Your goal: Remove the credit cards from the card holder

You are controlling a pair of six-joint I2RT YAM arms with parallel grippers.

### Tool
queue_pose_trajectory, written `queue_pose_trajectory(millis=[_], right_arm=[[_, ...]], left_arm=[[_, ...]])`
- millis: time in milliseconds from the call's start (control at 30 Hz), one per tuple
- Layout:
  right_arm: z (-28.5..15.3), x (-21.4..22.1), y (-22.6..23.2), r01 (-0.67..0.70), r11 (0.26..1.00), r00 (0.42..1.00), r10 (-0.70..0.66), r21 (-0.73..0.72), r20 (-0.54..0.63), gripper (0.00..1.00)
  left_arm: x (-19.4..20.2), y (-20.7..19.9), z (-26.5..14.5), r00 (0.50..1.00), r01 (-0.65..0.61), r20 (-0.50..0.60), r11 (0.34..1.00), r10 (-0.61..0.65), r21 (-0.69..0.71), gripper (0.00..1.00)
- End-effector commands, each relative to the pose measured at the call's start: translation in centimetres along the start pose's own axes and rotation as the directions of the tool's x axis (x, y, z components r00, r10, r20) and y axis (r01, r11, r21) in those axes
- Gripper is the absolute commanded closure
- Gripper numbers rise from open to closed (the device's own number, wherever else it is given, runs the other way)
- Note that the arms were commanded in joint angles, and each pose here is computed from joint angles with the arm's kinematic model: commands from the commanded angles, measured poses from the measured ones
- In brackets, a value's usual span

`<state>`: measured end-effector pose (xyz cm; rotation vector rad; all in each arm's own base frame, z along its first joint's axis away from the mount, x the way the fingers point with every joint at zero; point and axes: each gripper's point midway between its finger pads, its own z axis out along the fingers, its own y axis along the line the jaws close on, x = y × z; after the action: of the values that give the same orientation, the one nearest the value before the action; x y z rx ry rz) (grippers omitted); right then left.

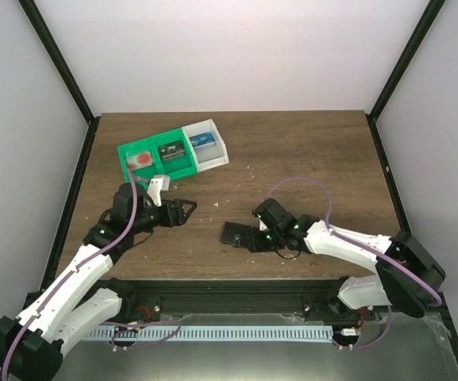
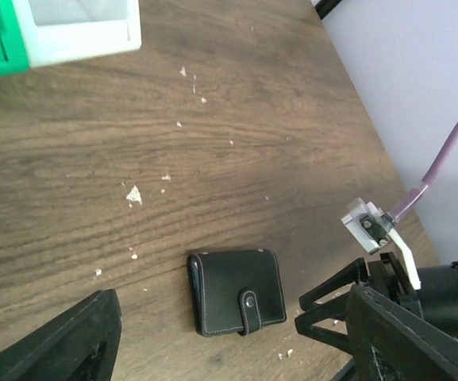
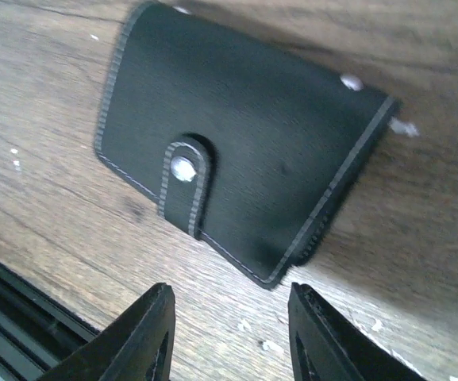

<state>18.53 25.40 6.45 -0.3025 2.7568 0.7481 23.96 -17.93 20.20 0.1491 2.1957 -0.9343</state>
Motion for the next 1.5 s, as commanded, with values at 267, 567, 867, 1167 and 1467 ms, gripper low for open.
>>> queue_pose_trajectory(millis=[267,567,867,1167,1467], right_arm=[[2.2,-1.6,-1.7,-0.072,0.997,0.995,0.074,-0.028,0.07,0.6],[3.9,-4.8,0.6,0.066,0.995,0.995,-0.06,-0.069,0.085,0.6],[5.2,-7.6,1.4,0.085,0.996,0.993,-0.083,-0.018,0.08,0.6],[1.2,-6.6,1.4,-0.003,0.986,0.996,-0.012,0.167,0.091,0.63],[2.4,-4.9,3.8,0.01,0.986,0.998,-0.02,0.165,0.059,0.76]], left_arm=[[2.8,0.1,2.3,0.984,0.122,-0.139,0.991,-0.114,0.049,0.32],[4.3,1.6,2.5,0.968,0.16,-0.188,0.987,-0.164,-0.034,0.39],[5.1,1.8,2.1,0.963,0.211,-0.167,0.977,-0.212,-0.023,0.39],[3.6,0.3,0.6,0.971,0.228,-0.089,0.973,-0.223,0.043,0.35],[3.3,1.0,0.2,0.968,0.252,-0.018,0.967,-0.251,0.034,0.34]])
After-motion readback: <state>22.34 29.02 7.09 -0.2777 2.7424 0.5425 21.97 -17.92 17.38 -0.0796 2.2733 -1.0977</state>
